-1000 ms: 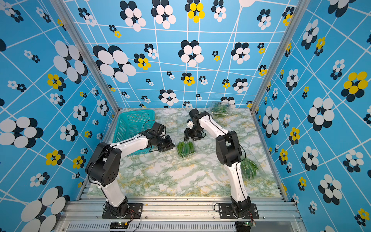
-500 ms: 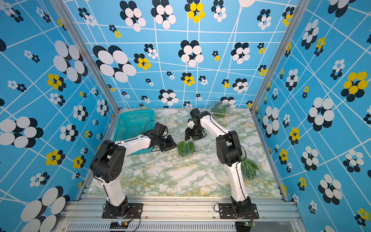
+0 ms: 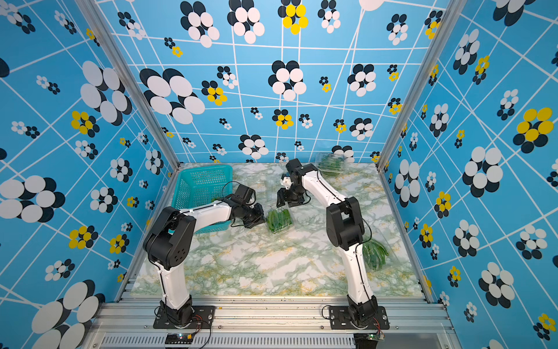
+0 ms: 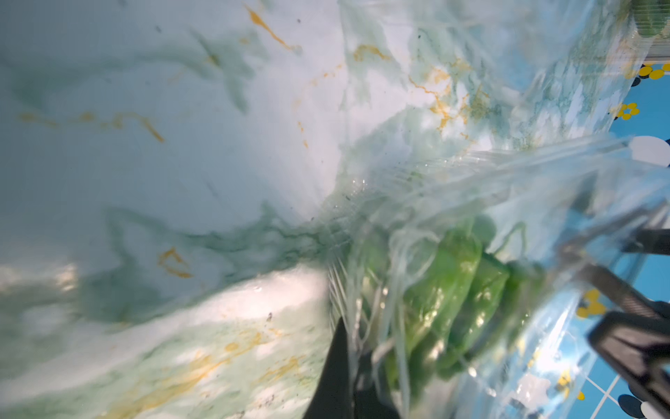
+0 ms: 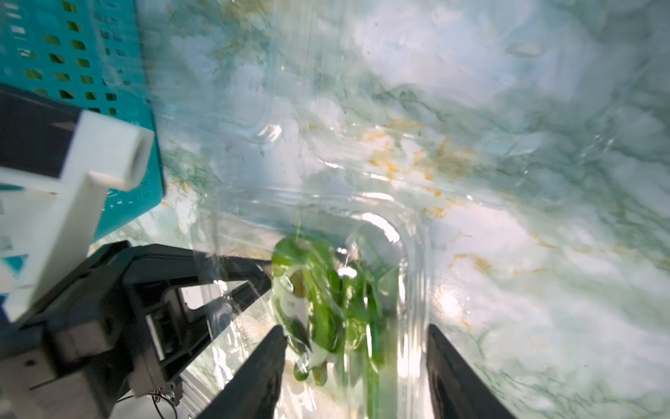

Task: Take small green peppers out of containers
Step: Open the packing box at the center of the board.

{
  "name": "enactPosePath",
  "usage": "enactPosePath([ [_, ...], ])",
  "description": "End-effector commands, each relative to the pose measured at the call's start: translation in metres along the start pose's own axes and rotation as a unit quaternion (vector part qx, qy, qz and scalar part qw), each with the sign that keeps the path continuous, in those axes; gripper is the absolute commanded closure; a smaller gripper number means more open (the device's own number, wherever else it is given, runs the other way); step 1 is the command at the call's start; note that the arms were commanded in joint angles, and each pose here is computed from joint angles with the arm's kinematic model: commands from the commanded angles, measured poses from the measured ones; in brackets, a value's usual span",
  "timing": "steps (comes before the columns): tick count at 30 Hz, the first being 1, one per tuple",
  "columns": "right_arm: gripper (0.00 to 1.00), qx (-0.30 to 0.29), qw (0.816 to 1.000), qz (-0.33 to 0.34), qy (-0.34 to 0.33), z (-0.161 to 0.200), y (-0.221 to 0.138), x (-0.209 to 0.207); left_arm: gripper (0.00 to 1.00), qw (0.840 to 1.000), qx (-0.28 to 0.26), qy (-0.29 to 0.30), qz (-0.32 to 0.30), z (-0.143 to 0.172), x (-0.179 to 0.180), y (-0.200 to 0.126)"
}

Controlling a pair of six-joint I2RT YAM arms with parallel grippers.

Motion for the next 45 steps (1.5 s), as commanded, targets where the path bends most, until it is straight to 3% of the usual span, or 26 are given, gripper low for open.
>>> enactPosePath([
  [1,0.35,-0.065,0.998,-0.006,0.004,-0.017,-0.037,-0.007,0.98,1.000,-0.004,0.001,-0.022,0.004,-0.006,-0.016],
  [7,0.36,-0.107,0.994,0.031,-0.003,-0.023,-0.059,-0.011,0.98,0.999,-0.010,-0.005,-0.041,0.005,-0.008,-0.020],
  [15,0.38,-0.131,0.987,0.055,-0.070,0.035,-0.080,0.016,0.97,0.999,-0.009,-0.014,-0.051,0.002,-0.008,-0.014],
  [20,0.40,-0.109,0.985,0.072,-0.116,0.068,-0.056,0.043,0.97,0.999,-0.005,-0.015,-0.049,0.002,-0.008,-0.009],
  [25,0.42,-0.101,0.985,0.070,-0.120,0.084,-0.029,0.056,0.97,0.999,-0.003,-0.014,-0.048,0.005,-0.007,-0.008],
  [35,0.43,-0.092,0.980,0.093,-0.150,0.096,-0.005,0.073,0.97,0.999,-0.001,-0.016,-0.042,0.008,-0.004,-0.001],
  [39,0.43,-0.094,0.973,0.132,-0.164,0.101,0.009,0.082,0.97,0.999,0.001,-0.014,-0.046,0.008,-0.004,0.000],
  [45,0.43,-0.087,0.976,0.125,-0.157,0.107,0.022,0.084,0.97,0.999,0.004,-0.016,-0.045,0.008,-0.003,0.003],
])
Point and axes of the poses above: each gripper's point midway between its finger pads, its own y axis out along the fingers, its own x axis along the line the jaws close on, z = x × y, the point moved 10 cm from there along -y, back along the fingers, and after that the axes turned 8 degrees about y, right-handed, at the moved point
